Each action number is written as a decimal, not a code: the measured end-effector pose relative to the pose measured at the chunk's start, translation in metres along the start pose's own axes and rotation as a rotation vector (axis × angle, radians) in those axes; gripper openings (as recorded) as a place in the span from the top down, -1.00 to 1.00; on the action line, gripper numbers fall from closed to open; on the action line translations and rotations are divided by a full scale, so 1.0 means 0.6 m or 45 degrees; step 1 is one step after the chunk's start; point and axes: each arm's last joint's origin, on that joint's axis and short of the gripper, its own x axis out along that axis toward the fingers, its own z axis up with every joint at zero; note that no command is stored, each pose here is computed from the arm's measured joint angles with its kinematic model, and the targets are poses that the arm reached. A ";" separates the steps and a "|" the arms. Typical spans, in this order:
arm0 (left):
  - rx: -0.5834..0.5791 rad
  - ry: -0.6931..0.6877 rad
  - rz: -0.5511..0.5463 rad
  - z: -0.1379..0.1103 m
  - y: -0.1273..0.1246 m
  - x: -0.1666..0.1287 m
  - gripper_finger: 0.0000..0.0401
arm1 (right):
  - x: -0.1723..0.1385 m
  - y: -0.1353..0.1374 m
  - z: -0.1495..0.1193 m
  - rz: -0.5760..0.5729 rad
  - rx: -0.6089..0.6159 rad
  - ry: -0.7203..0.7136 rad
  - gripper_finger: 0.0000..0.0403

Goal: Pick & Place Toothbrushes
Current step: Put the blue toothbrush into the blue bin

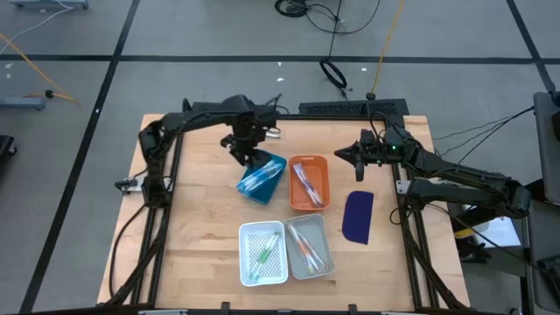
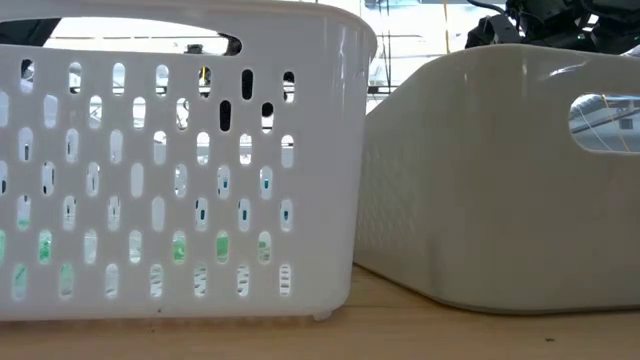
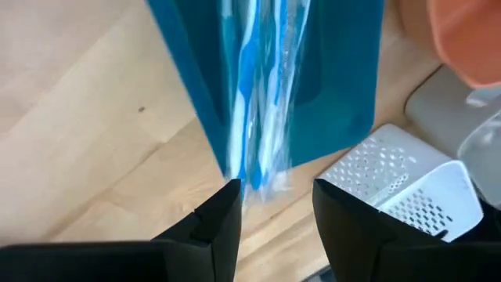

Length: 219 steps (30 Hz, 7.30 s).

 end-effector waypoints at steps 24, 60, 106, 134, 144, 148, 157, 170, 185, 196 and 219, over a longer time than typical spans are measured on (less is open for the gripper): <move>0.190 -0.635 0.004 0.068 0.116 -0.107 0.21 | 0.000 0.000 0.000 0.001 0.000 0.001 1.00; 1.171 -0.479 0.442 0.154 0.293 -0.092 0.21 | 0.000 0.000 0.000 -0.005 0.112 0.002 1.00; 1.726 -0.462 0.466 0.175 0.297 0.026 0.21 | 0.000 0.000 0.000 -0.006 0.201 0.001 1.00; 1.563 -0.436 0.427 0.151 0.323 -0.016 0.43 | 0.000 0.000 0.000 -0.006 0.230 0.000 1.00; 1.587 -0.474 0.378 0.175 0.362 0.003 0.69 | 0.000 0.000 0.000 -0.006 0.230 0.000 1.00; 1.696 -0.484 0.417 0.179 0.358 0.003 0.69 | 0.000 0.000 0.000 -0.006 0.230 0.000 1.00; 1.818 -0.470 0.425 0.179 0.354 0.020 0.56 | 0.000 0.000 0.000 -0.006 0.231 0.001 1.00; 1.837 -0.498 0.433 0.182 0.351 0.021 0.17 | 0.000 0.000 -0.001 -0.007 0.237 0.003 1.00; 1.734 -0.549 0.407 0.160 0.332 -0.008 0.22 | 0.000 0.000 -0.001 -0.006 0.301 0.003 1.00; 1.758 -0.414 0.484 0.153 0.376 0.014 0.22 | 0.000 0.000 -0.001 -0.006 0.293 0.004 1.00; 1.794 -0.330 0.587 0.184 0.356 0.047 0.22 | 0.000 -0.001 0.000 -0.009 0.335 -0.002 1.00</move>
